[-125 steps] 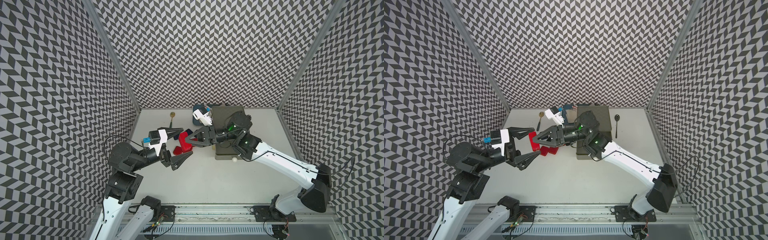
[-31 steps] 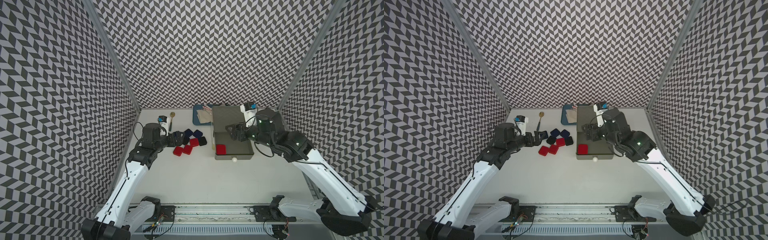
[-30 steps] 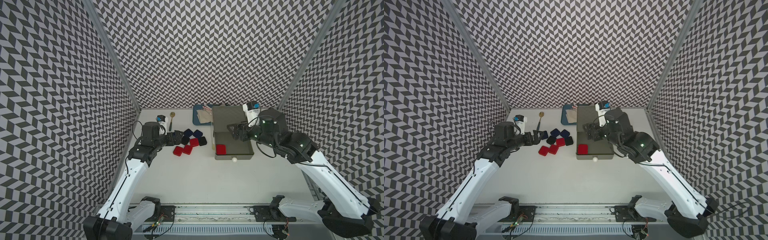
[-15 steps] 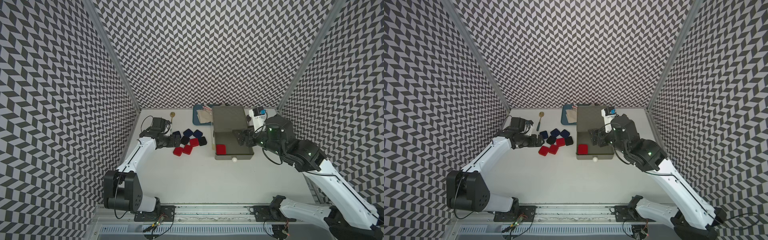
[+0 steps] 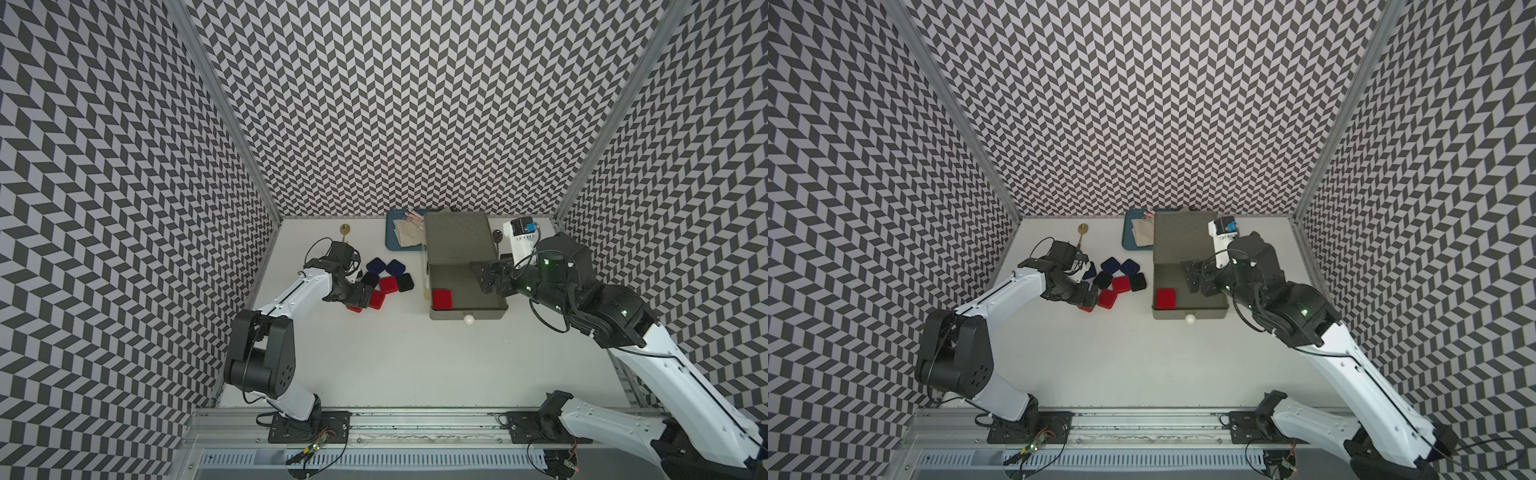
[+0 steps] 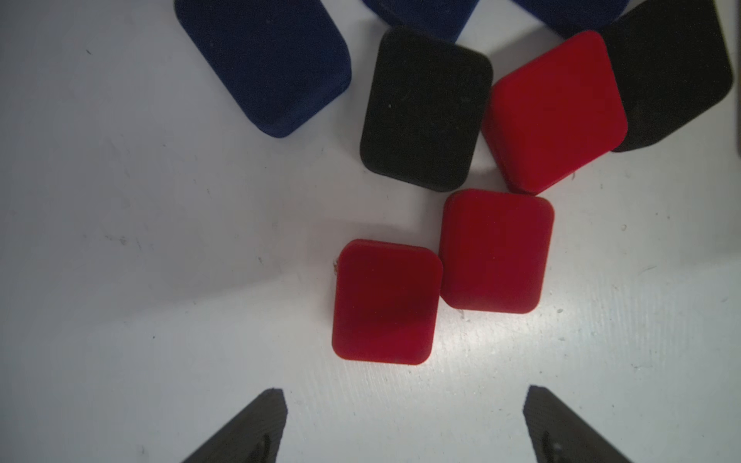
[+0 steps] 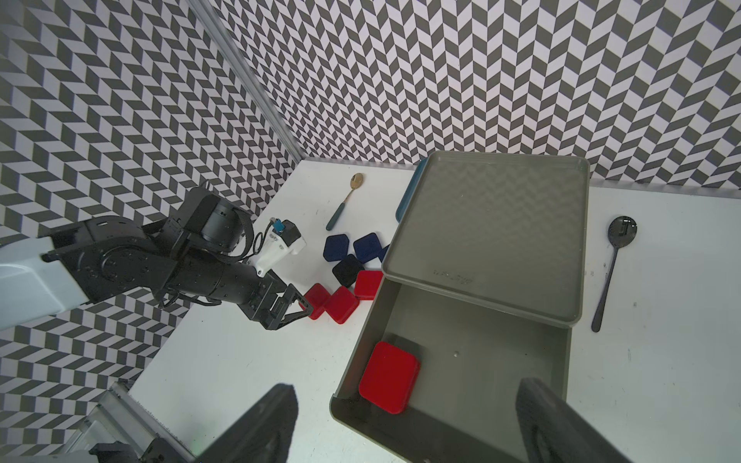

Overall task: Place the brooch boxes into the drawer by color
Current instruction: Pick up the brooch box from the center of the board.

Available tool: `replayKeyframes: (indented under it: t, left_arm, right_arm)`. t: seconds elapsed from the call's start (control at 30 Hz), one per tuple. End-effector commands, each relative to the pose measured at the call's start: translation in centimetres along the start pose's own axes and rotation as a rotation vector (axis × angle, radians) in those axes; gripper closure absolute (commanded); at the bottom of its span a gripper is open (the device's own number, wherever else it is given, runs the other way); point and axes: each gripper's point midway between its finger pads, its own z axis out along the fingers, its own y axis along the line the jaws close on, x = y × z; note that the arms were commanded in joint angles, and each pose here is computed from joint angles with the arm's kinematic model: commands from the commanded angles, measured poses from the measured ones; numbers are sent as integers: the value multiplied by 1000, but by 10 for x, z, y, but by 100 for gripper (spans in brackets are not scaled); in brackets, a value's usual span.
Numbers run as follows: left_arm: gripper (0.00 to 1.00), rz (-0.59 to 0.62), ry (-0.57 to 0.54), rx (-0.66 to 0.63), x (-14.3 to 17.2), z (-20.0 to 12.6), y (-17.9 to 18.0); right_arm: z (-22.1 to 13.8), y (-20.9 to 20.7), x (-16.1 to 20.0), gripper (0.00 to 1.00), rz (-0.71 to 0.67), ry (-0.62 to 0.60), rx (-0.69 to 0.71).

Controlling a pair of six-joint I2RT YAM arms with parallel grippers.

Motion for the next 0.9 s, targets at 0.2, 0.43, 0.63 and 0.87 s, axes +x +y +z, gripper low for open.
replayKeyframes:
  t: [0.2,0.43,0.63,0.87]
  left_arm:
    - [2,16,58,-46,3,23,8]
    - [3,13,86,-47,11,35,9]
    - [3,-2,113,-58,12,46,12]
    - [8,-14,128,-75,11,53,17]
  right_arm:
    - [-2,0,-4,11,6,-34,-19]
    - [-1,-2,-1,11,6,-31,-12]
    - [-1,-4,-1,10,5,-30,-8]
    - [0,-7,3,10,9,-31,-1]
